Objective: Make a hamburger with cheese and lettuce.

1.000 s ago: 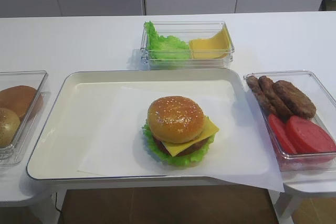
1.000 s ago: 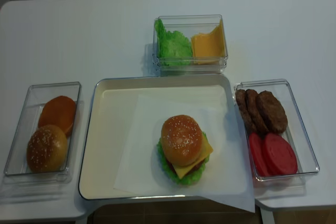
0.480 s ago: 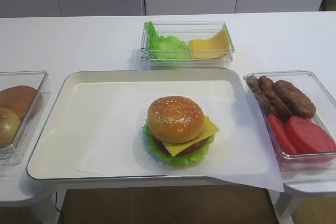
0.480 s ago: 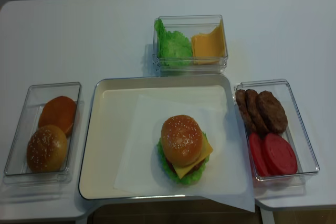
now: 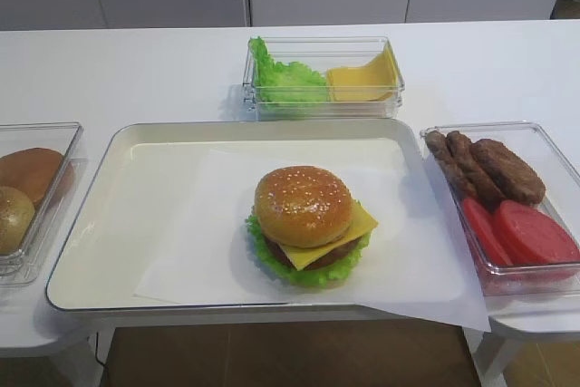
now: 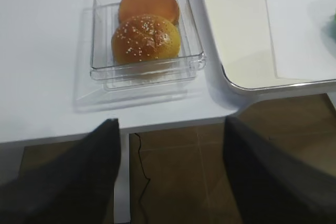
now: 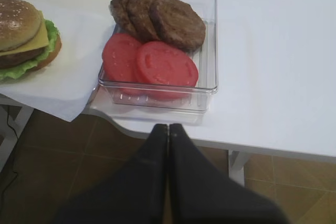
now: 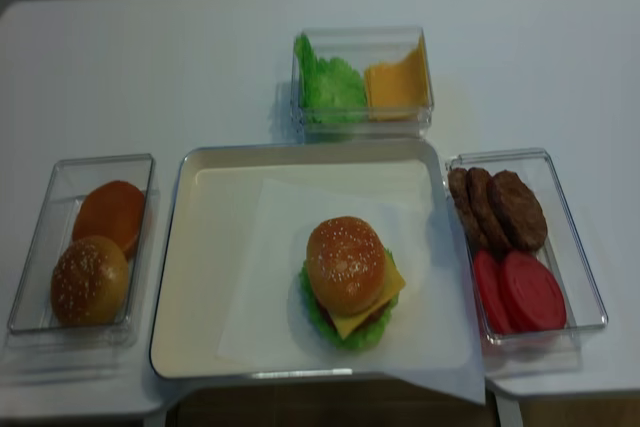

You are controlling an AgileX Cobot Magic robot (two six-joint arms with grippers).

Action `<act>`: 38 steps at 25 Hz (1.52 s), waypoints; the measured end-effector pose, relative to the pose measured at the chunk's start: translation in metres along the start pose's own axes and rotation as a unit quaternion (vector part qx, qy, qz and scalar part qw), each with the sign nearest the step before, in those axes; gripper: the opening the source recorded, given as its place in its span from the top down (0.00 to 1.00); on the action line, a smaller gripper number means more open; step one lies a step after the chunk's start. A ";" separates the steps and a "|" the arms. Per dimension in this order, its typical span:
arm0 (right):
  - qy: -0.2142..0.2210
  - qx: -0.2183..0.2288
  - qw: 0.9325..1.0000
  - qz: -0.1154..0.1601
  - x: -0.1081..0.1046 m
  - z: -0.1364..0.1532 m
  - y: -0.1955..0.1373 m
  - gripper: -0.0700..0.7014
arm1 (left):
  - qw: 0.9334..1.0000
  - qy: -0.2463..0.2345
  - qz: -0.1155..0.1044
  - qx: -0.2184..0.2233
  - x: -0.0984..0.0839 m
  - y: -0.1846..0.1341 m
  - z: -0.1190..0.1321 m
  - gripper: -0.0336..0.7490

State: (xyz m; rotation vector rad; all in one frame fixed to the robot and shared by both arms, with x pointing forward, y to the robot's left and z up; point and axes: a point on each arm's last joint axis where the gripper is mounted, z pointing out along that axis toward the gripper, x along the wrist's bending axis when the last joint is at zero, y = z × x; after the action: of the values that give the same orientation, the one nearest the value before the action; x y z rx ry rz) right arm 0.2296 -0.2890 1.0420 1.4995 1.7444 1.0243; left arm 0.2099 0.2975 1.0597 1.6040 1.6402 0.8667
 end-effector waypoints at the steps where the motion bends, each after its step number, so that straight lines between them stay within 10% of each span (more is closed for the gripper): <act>1: 0.000 0.000 1.000 0.000 0.000 0.000 0.000 0.91 | 1.000 0.000 0.000 0.004 0.000 -0.001 0.002 0.37; 38: 0.000 0.000 1.000 0.000 0.000 0.000 0.000 0.91 | 1.000 -0.002 -0.002 0.006 0.000 -0.008 0.025 0.39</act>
State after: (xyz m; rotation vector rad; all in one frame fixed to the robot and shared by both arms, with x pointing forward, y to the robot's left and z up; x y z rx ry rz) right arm 0.2296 -0.2890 1.0420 1.4995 1.7444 1.0243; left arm 0.2267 0.2978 1.0395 1.6082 1.6480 0.8519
